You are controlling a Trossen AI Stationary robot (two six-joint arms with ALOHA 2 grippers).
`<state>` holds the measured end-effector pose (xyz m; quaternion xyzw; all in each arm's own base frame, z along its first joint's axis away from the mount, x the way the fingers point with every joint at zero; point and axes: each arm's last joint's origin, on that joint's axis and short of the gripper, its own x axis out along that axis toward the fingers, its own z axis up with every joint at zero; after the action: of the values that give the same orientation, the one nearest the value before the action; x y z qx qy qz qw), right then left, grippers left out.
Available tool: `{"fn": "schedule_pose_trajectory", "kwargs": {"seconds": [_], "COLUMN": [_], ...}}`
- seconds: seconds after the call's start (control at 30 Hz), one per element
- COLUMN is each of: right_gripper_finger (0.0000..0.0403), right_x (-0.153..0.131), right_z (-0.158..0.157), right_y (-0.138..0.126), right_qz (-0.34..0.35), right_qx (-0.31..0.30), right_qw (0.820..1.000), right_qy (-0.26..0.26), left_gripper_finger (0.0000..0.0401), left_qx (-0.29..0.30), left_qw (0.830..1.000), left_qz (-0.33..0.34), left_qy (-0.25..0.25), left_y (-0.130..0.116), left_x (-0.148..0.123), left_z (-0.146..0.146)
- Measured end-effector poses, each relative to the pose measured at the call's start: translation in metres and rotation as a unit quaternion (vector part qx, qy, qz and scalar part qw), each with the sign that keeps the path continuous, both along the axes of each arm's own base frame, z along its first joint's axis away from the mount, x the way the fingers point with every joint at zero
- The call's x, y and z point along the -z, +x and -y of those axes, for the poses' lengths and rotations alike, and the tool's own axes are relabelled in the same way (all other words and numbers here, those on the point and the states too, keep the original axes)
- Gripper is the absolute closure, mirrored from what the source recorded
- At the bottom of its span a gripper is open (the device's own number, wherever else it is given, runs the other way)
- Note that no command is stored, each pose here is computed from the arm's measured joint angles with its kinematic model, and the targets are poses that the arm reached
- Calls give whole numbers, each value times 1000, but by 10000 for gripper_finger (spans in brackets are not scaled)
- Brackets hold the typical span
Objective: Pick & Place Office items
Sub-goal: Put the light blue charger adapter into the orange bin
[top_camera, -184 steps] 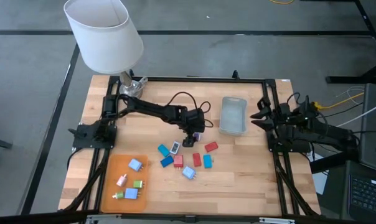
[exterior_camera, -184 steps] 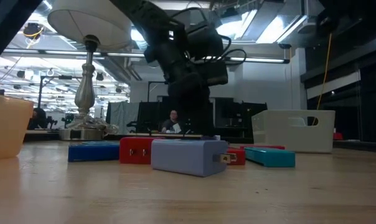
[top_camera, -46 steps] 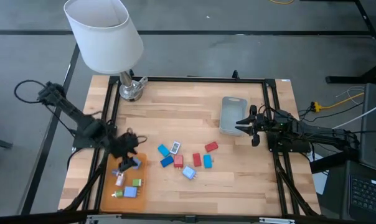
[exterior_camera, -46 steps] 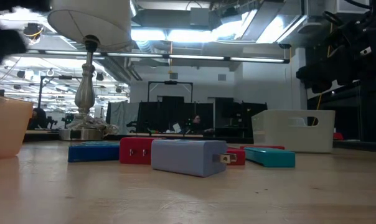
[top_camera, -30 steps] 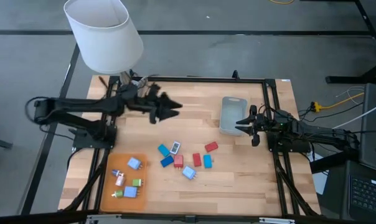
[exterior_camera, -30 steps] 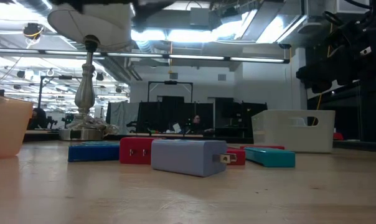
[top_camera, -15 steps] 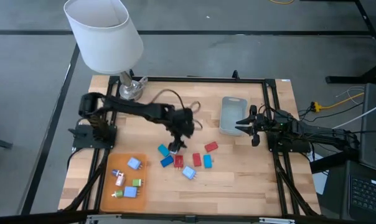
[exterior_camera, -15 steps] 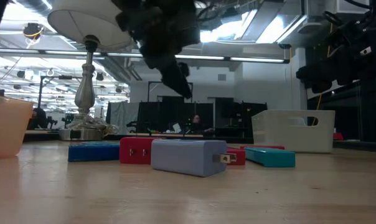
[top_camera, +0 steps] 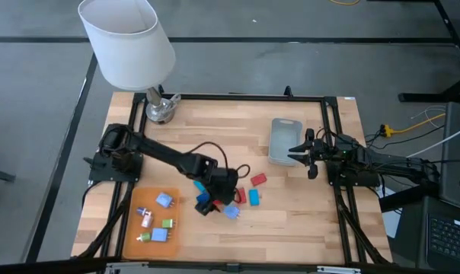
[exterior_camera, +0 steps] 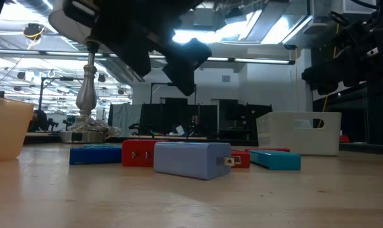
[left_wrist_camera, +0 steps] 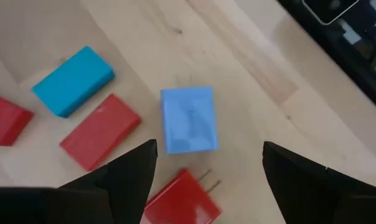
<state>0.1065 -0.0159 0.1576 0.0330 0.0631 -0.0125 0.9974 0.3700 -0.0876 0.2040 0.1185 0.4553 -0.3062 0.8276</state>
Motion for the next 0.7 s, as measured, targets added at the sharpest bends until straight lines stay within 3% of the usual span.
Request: {"fn": "schedule_pose_trajectory", "kwargs": {"seconds": [0.33,0.7], "right_gripper_finger": [302,302], "right_x": [0,0], "right_z": [0,0], "right_y": [0,0], "right_qz": [0,0], "right_qx": [0,0], "right_qw": [1000,1000], "right_qy": [0,0], "left_gripper_finger": [100,102], "left_qx": [-73,-73], "left_qw": [997,996], "left_qz": [-7,-55], "left_qy": [12,23], "left_y": [15,42], "left_x": [23,47], "left_z": [11,30]}}
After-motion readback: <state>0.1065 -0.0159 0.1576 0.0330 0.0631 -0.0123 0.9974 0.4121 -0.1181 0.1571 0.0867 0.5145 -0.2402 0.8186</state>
